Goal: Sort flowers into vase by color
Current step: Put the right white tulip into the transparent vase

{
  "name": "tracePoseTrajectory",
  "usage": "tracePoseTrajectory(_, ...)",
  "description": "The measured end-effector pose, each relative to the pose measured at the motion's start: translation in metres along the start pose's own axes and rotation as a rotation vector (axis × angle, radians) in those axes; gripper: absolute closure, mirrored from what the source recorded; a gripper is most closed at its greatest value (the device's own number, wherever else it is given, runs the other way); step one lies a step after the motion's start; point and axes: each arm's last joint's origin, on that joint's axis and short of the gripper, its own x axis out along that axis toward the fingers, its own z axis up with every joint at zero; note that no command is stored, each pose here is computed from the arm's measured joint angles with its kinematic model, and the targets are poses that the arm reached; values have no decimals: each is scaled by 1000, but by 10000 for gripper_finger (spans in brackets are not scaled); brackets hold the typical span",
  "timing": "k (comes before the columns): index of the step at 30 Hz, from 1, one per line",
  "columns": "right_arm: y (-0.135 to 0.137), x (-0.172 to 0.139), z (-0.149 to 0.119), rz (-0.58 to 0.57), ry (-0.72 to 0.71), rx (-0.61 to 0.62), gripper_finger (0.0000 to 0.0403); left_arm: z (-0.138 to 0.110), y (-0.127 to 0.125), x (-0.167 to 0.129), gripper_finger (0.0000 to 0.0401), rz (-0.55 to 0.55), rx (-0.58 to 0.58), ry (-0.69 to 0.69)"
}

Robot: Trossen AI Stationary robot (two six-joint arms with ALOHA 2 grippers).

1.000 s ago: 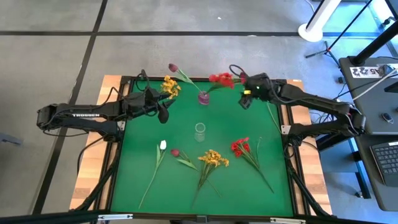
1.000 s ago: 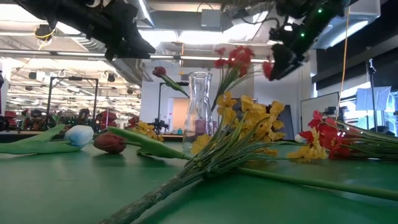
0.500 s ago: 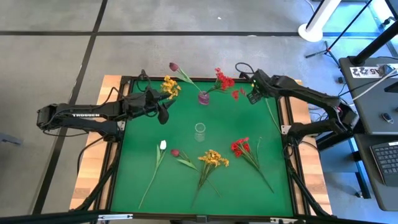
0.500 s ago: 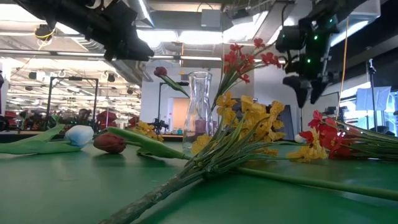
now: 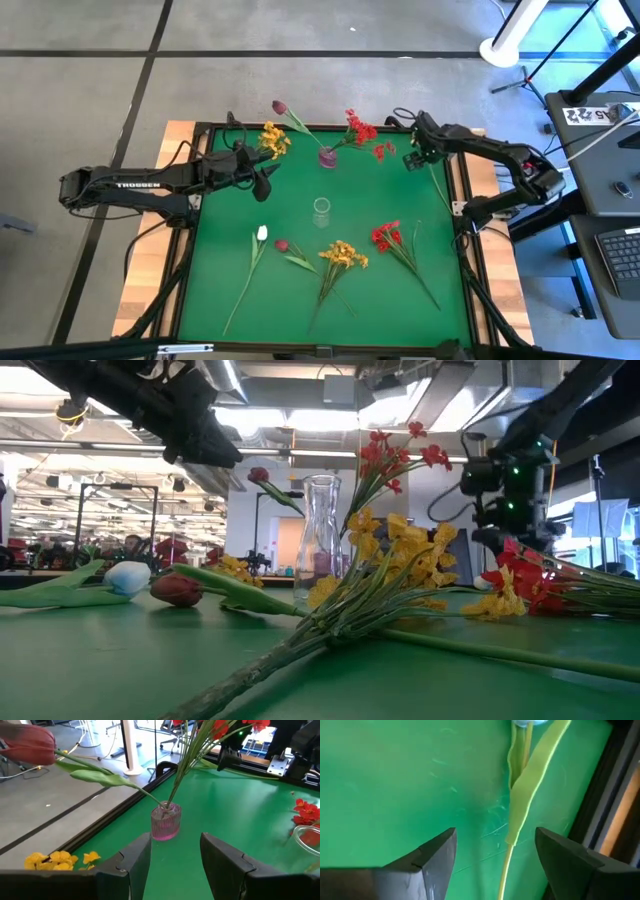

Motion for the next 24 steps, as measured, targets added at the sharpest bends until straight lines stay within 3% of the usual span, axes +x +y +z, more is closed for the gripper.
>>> tracePoseTrajectory(8, 0, 3, -2, -11, 0, 36, 140, 0, 0, 0, 236, 0, 0, -1)
tracePoseTrajectory(18, 1, 7, 4, -49, -15, 140, 226, 0, 0, 0, 236, 0, -4, -1)
tracePoseTrajectory(24, 2, 7, 5, -46, -7, 151, 235, 0, 0, 0, 236, -1, 4, -1)
